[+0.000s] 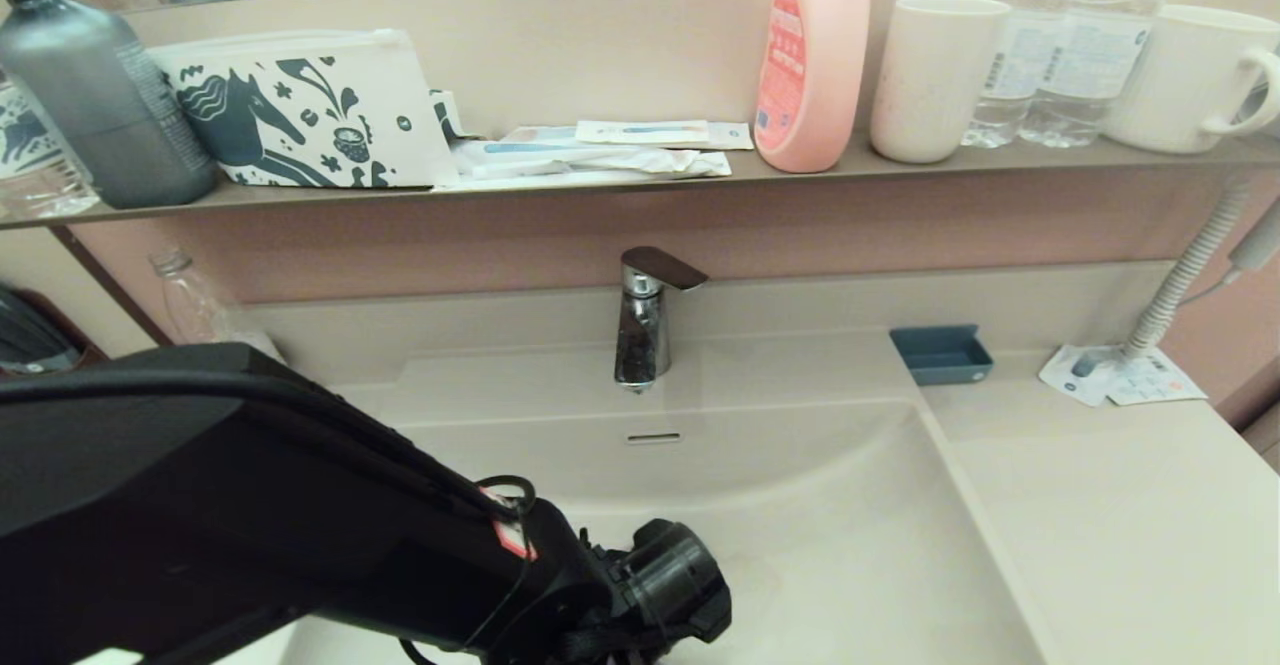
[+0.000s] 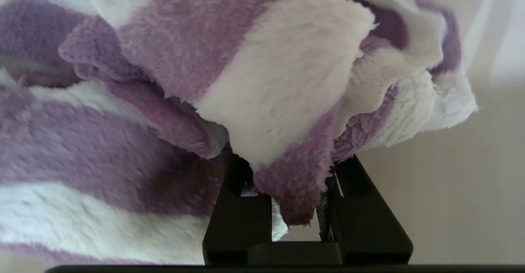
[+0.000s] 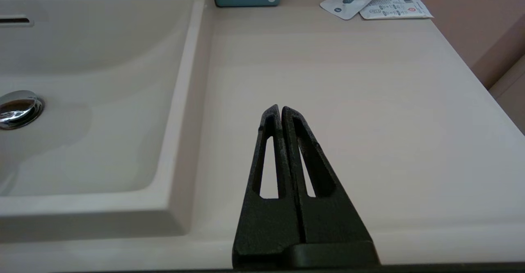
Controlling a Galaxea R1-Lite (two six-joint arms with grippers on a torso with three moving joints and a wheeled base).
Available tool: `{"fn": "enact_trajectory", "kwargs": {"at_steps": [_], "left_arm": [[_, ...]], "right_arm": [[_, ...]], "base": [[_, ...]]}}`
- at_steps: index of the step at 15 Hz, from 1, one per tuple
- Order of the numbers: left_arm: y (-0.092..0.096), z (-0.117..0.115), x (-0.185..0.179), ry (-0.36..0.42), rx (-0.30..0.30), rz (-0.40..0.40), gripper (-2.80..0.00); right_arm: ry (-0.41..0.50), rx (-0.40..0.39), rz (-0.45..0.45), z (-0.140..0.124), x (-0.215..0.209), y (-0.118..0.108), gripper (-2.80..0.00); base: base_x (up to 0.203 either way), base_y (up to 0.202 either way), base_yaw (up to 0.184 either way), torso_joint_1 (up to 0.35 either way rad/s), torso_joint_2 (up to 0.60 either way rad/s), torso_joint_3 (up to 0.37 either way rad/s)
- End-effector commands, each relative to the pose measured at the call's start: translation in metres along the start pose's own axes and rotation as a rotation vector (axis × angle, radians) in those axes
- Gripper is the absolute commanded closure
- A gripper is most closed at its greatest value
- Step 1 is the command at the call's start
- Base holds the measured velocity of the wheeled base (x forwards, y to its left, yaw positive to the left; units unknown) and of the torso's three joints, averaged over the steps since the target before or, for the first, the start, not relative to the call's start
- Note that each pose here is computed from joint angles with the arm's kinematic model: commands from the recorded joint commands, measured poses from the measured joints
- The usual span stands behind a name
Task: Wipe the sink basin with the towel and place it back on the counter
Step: Wipe the sink
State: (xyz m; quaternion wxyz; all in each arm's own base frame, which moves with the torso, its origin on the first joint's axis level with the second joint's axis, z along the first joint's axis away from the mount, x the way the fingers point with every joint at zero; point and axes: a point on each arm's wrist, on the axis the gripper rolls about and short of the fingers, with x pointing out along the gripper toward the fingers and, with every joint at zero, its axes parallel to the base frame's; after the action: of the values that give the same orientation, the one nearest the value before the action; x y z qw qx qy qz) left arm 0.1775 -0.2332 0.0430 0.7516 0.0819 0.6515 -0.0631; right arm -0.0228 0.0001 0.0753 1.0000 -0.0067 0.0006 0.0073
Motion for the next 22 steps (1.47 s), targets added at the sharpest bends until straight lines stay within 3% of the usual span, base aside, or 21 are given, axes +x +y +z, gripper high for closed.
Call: {"fn": "enact_trajectory", "kwargs": {"at_steps": [1, 3, 6, 8, 11, 15, 22], "left_arm": [[0.016, 0.008, -0.003, -0.014, -0.062, 0.007, 0.00], [0.036, 0.017, -0.003, -0.013, -0.106, 0.017, 0.00], [0.066, 0.026, 0.004, 0.010, -0.126, 0.044, 0.00], [0.078, 0.033, 0.012, -0.059, -0.118, 0.018, 0.00], [0.095, 0.051, 0.028, -0.240, -0.103, -0.025, 0.00], [0.117, 0.063, 0.031, -0.293, -0.060, 0.042, 0.00], [0.104, 0.097, 0.032, -0.548, -0.093, -0.019, 0.00]], "right_arm": [[0.000, 0.000, 0.001, 0.000, 0.000, 0.000, 0.00], [0.000, 0.000, 0.001, 0.000, 0.000, 0.000, 0.00], [0.000, 0.000, 0.002, 0.000, 0.000, 0.000, 0.00], [0.000, 0.000, 0.001, 0.000, 0.000, 0.000, 0.00], [0.000, 0.000, 0.001, 0.000, 0.000, 0.000, 0.00], [0.000, 0.000, 0.001, 0.000, 0.000, 0.000, 0.00], [0.000, 0.000, 0.001, 0.000, 0.000, 0.000, 0.00]], "base": [[0.000, 0.000, 0.000, 0.000, 0.00, 0.000], [0.000, 0.000, 0.000, 0.000, 0.00, 0.000], [0.000, 0.000, 0.000, 0.000, 0.00, 0.000], [0.000, 0.000, 0.000, 0.000, 0.00, 0.000], [0.000, 0.000, 0.000, 0.000, 0.00, 0.000], [0.000, 0.000, 0.000, 0.000, 0.00, 0.000], [0.000, 0.000, 0.000, 0.000, 0.00, 0.000]]}}
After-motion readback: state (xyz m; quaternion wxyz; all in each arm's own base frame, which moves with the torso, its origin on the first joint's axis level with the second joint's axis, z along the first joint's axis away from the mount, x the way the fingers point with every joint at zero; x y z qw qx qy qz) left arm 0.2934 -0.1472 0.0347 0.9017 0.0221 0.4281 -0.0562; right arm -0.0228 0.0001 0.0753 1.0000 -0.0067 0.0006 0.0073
